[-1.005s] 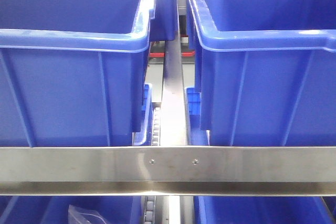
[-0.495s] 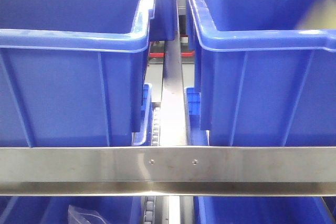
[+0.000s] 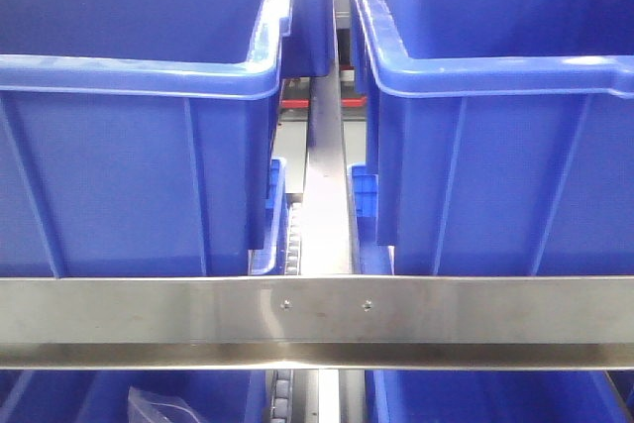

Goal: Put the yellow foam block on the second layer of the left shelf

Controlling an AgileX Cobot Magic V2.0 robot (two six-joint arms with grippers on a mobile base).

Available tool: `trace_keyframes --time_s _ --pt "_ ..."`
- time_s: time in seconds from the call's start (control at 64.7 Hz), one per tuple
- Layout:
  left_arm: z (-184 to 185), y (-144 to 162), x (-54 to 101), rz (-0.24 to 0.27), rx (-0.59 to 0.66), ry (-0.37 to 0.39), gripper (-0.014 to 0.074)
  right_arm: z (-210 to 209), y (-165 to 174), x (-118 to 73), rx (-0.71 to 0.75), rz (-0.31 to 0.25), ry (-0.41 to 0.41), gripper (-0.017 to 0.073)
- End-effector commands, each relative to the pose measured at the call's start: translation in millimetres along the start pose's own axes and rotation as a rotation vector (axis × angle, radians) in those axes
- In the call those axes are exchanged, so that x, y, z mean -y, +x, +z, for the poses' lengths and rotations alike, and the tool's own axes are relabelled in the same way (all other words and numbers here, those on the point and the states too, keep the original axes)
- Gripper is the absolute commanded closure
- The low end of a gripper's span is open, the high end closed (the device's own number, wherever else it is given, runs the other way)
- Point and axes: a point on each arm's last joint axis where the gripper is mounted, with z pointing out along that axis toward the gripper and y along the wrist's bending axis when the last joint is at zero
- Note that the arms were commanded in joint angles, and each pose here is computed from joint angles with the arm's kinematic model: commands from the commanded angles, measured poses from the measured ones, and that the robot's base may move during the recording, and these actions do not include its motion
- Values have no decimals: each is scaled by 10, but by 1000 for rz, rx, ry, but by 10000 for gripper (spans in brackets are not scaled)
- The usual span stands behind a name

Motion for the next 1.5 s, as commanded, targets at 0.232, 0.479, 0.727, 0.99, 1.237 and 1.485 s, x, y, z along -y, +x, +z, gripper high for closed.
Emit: trace_keyframes --time_s 0.232,0.479,0.727,0.99,1.237,1.485 --pt "-10 8 -2 -9 71 2 470 -649 291 34 251 -29 -1 531" --pt "-10 8 -2 -9 71 2 470 -929 607 50 324 -30 -5 531" --pt "-10 8 -2 -9 71 2 470 -923 689 56 294 -30 -3 531" --pt "-10 8 -2 -9 71 2 470 -924 732 58 289 -30 -2 531" --pt "-10 8 -2 -9 71 2 470 -1091 1051 62 372 -76 -22 531" --pt "-10 8 -2 -9 71 2 470 -1045 1410 60 307 -77 -69 531"
